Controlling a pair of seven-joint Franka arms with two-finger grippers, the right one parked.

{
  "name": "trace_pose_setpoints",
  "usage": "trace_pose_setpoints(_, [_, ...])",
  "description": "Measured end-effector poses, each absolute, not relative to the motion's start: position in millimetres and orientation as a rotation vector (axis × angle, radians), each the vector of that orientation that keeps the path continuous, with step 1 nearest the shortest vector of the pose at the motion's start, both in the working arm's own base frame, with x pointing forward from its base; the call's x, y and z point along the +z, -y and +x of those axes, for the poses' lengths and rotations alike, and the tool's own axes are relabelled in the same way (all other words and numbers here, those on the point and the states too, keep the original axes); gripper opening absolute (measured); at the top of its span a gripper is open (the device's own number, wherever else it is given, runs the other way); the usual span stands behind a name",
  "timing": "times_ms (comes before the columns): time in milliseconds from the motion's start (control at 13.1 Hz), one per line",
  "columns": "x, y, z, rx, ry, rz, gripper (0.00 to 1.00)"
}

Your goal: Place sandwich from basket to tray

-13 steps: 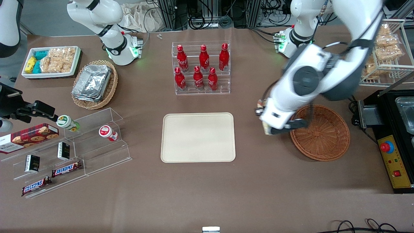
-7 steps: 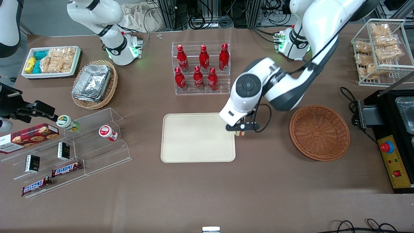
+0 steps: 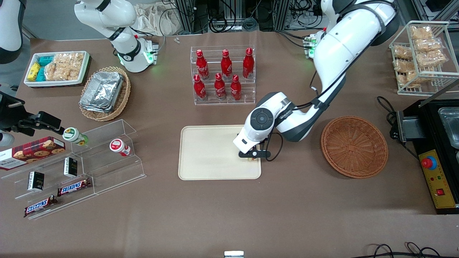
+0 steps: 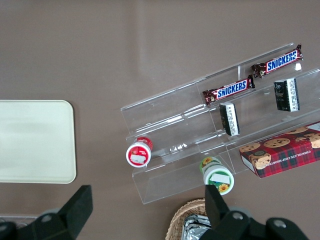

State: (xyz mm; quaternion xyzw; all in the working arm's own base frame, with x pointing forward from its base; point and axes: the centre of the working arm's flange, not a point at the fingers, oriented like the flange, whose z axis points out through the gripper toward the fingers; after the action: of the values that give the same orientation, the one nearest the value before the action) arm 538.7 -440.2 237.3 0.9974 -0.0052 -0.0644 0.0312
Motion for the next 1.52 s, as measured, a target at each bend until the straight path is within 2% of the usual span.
trace_pose_setpoints(152, [229.7,441.7,538.4,-0.203,0.016,3.07,0.15])
trace_pose_setpoints(228, [230.8,440.9,540.3,-0.198,0.012,3.069,0.21])
trace_pose_setpoints(533, [265.6,424.0,561.0,-0.168,-0.034,3.097,0.62])
trace_pose_setpoints(761, [346.6,370.3,580.9,-0.151,-0.042,3.197,0.96])
trace_pose_setpoints(837, [378.9,346.1,585.4,-0.144,-0.038,3.227,1.0])
trace_pose_setpoints(1141, [483.8,256.2,584.0,-0.156,0.08,3.307,0.99])
trace_pose_setpoints(1293, [504.6,231.0,578.0,-0.192,0.092,3.349,0.95])
trace_pose_setpoints(1522, [506.7,202.4,581.7,-0.234,0.019,3.372,1.0])
